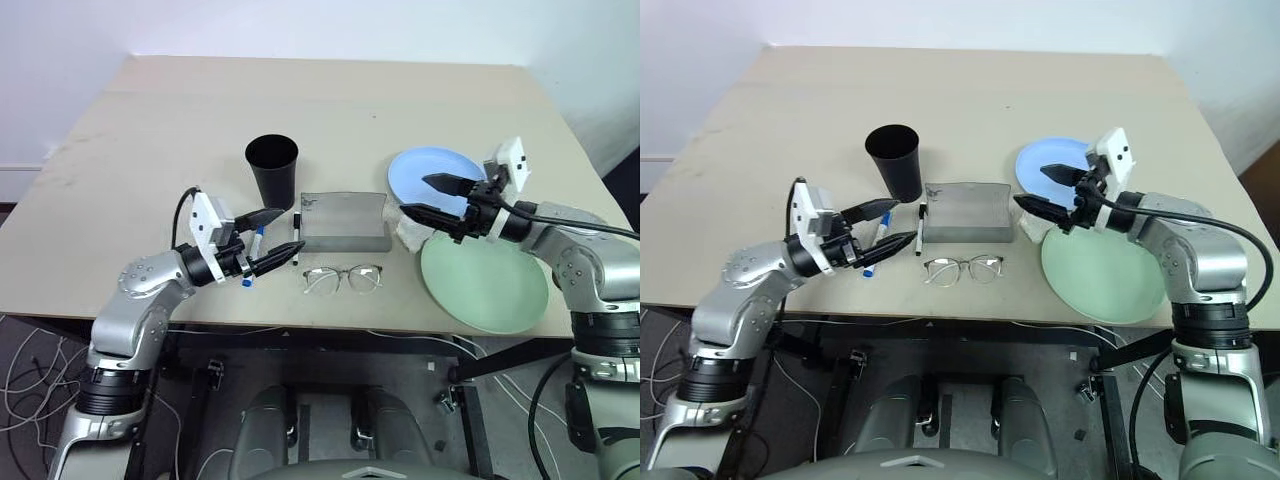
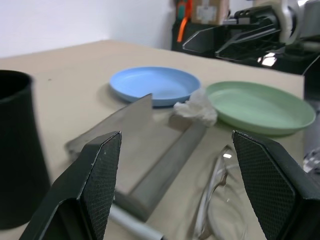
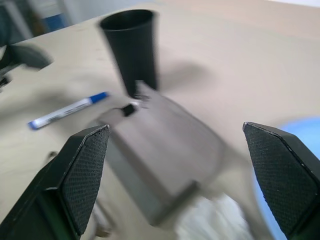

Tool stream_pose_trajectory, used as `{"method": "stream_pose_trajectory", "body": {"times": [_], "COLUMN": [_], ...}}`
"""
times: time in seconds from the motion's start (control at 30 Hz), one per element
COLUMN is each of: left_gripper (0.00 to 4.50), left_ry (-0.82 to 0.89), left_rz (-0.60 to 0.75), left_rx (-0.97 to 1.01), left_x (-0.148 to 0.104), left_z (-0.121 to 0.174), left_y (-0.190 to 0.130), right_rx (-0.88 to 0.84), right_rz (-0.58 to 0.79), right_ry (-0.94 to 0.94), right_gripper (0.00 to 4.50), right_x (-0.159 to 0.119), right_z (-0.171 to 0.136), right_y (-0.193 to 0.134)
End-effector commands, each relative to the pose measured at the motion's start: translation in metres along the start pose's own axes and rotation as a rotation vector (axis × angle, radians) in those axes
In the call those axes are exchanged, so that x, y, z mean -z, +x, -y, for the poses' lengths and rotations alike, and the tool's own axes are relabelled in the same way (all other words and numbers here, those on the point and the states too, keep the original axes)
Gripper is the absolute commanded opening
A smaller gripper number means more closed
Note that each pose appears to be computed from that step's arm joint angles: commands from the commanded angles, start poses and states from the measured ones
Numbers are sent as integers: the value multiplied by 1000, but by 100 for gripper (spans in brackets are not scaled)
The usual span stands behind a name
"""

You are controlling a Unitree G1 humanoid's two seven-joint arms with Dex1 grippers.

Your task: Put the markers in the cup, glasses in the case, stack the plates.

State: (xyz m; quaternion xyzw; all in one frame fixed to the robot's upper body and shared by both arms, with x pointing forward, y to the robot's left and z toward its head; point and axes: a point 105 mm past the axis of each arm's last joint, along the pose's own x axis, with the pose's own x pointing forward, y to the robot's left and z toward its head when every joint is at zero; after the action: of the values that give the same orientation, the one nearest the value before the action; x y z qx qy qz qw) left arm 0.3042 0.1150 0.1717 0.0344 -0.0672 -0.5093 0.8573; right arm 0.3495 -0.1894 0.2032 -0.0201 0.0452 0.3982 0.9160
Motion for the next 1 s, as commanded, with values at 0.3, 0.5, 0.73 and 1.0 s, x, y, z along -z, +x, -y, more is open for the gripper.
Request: {"method": "stream_pose_trajectory", "body": {"times": [0.3, 0.5, 0.73, 1.0], "left_gripper": [370, 370, 370, 370], "left_ry": [53, 62, 69, 74], "left_rz": [32, 44, 52, 53], "left_rx": [67, 73, 70, 75], "left_x": [0, -5, -9, -11], "left_z": [-2, -1, -2, 0], "left_y": [17, 22, 25, 28], "right_rx": [158, 267, 380, 472], "right_rz": [-140, -226, -288, -487], "right_ry": [35, 81, 106, 117], "right_gripper": [450, 450, 450, 450], "right_x": [4, 19, 29, 65], "right_z": [34, 57, 83, 99], "right_y": [-42, -62, -95, -126]}}
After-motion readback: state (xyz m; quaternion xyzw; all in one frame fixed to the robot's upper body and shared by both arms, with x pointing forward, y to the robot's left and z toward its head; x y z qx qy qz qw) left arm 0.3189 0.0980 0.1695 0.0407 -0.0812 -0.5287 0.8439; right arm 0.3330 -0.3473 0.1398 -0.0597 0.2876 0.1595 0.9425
